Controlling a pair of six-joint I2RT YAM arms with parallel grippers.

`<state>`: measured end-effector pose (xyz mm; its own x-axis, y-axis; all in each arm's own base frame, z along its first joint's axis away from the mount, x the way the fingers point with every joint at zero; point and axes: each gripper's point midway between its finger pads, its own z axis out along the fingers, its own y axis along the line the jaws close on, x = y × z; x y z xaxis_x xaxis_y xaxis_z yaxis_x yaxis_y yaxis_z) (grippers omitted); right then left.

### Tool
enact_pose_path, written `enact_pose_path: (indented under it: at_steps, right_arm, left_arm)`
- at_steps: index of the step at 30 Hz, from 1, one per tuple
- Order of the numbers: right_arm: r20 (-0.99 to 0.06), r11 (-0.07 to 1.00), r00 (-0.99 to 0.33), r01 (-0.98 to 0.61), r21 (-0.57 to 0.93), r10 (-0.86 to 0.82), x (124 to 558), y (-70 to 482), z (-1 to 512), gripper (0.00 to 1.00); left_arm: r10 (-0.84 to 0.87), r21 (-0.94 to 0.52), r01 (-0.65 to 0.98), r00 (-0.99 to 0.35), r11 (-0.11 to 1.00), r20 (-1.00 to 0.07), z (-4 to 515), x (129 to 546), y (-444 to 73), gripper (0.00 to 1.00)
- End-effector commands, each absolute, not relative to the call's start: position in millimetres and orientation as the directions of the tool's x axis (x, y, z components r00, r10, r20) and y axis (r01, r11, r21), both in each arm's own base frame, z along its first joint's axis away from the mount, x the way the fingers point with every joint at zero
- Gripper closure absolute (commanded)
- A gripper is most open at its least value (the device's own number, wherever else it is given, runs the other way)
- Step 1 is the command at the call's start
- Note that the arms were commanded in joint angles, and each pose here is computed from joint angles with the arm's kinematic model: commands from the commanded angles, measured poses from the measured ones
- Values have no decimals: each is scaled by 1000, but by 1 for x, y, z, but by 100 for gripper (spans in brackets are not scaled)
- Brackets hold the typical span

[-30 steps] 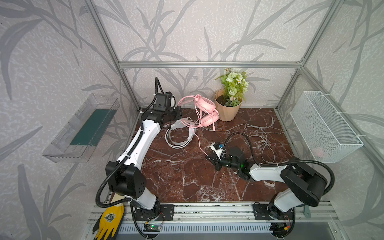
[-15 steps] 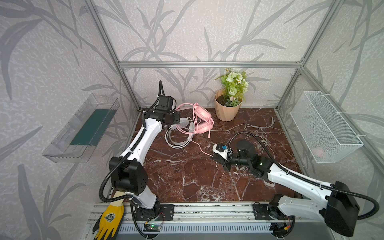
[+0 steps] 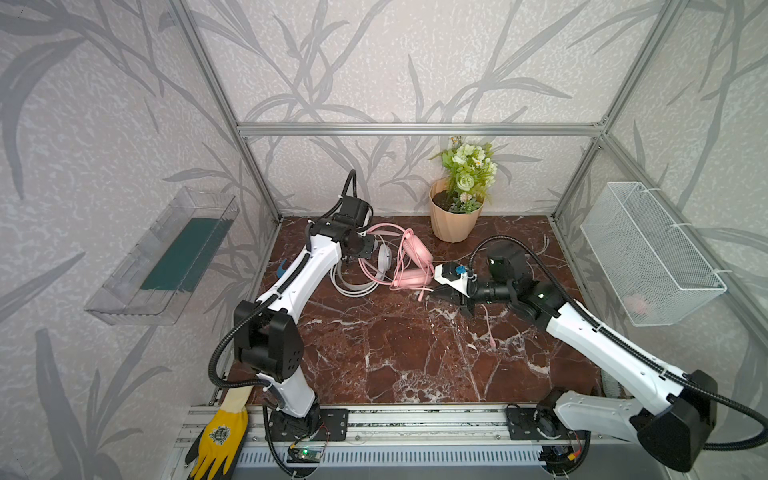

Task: Wrap the headphones
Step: 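Carry the pink cable with the right gripper up toward the held pink headset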

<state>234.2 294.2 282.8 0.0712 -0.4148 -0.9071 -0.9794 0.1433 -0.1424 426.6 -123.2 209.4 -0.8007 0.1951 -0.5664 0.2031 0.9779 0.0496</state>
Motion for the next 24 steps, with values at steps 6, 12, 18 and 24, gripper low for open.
enact_pose_path:
  at_steps: [6, 12, 18, 24]
  right_arm:
    - [-910, 130, 103, -977, -168, -403, 259, 285, 298, 100]
    - [-899, 105, 134, -975, -194, -417, 275, 287, 300, 100]
    - [-913, 140, 138, -969, -205, -384, 297, 283, 308, 100]
    - [-918, 191, 87, -967, -172, -387, 327, 282, 301, 100]
  left_arm:
    - [359, 57, 405, -724, 912, -589, 225, 418, -157, 100]
    - [443, 84, 487, -691, 869, -571, 225, 413, -167, 100]
    - [482, 85, 534, -670, 841, -565, 226, 408, -173, 100]
    - [499, 77, 560, -657, 825, -565, 223, 399, -180, 100]
